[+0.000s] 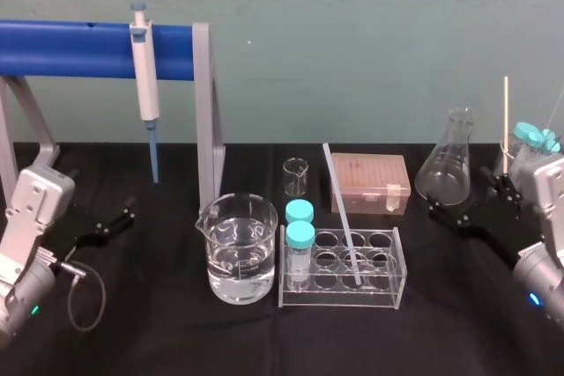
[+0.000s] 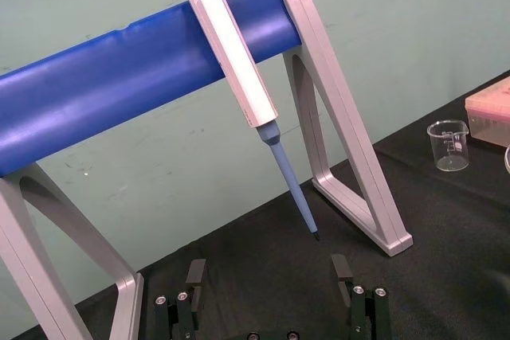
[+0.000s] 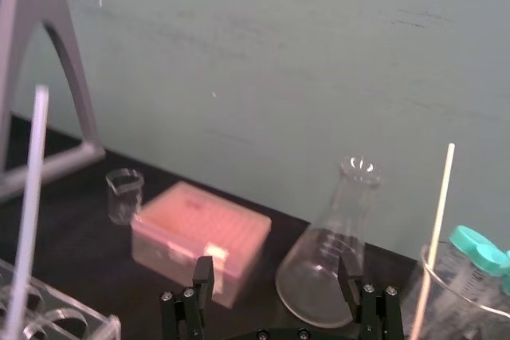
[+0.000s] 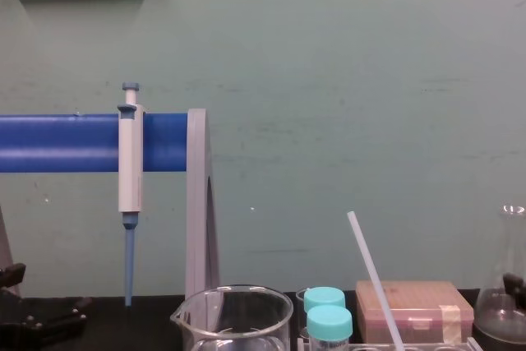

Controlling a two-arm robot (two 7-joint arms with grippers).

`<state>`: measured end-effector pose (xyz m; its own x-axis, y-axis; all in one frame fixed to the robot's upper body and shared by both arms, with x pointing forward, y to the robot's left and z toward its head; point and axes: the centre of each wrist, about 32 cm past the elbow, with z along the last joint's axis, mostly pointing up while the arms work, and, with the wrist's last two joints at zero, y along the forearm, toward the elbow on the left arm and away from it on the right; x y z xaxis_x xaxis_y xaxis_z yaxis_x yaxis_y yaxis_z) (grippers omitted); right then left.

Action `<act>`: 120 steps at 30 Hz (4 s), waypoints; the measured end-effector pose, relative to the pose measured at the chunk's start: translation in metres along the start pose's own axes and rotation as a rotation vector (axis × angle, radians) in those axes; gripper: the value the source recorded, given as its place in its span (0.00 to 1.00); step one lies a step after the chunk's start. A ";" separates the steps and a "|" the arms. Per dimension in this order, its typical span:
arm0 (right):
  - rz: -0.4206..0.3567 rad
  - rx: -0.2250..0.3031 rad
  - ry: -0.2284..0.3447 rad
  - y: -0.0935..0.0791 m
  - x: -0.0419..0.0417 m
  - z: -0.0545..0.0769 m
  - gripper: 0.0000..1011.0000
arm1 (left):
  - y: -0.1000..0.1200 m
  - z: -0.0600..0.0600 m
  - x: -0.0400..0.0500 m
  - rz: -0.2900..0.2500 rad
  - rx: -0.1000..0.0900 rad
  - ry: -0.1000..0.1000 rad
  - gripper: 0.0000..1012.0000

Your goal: Pick up the stirring rod with one hand, then place it down.

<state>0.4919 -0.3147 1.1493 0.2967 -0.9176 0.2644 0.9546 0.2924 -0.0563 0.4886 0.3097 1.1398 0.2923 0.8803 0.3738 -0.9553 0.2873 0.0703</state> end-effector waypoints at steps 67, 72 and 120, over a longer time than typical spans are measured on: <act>0.427 -0.044 0.253 0.077 -0.0377 0.057 0.92 | 0.000 0.000 0.0000 0.000 0.000 0.000 0.99; 0.427 -0.044 0.254 0.077 -0.0375 0.057 0.78 | 0.000 0.000 0.0000 0.000 0.000 0.000 0.99; 0.383 0.265 0.217 0.055 -0.0465 0.043 0.07 | 0.000 0.000 0.0000 0.000 0.000 0.000 0.99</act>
<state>0.5300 -0.2444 1.1749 0.6492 -0.7578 0.0652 0.7454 0.6509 0.1437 0.4886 0.3097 1.1398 0.2923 0.8803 0.3738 -0.9553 0.2873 0.0703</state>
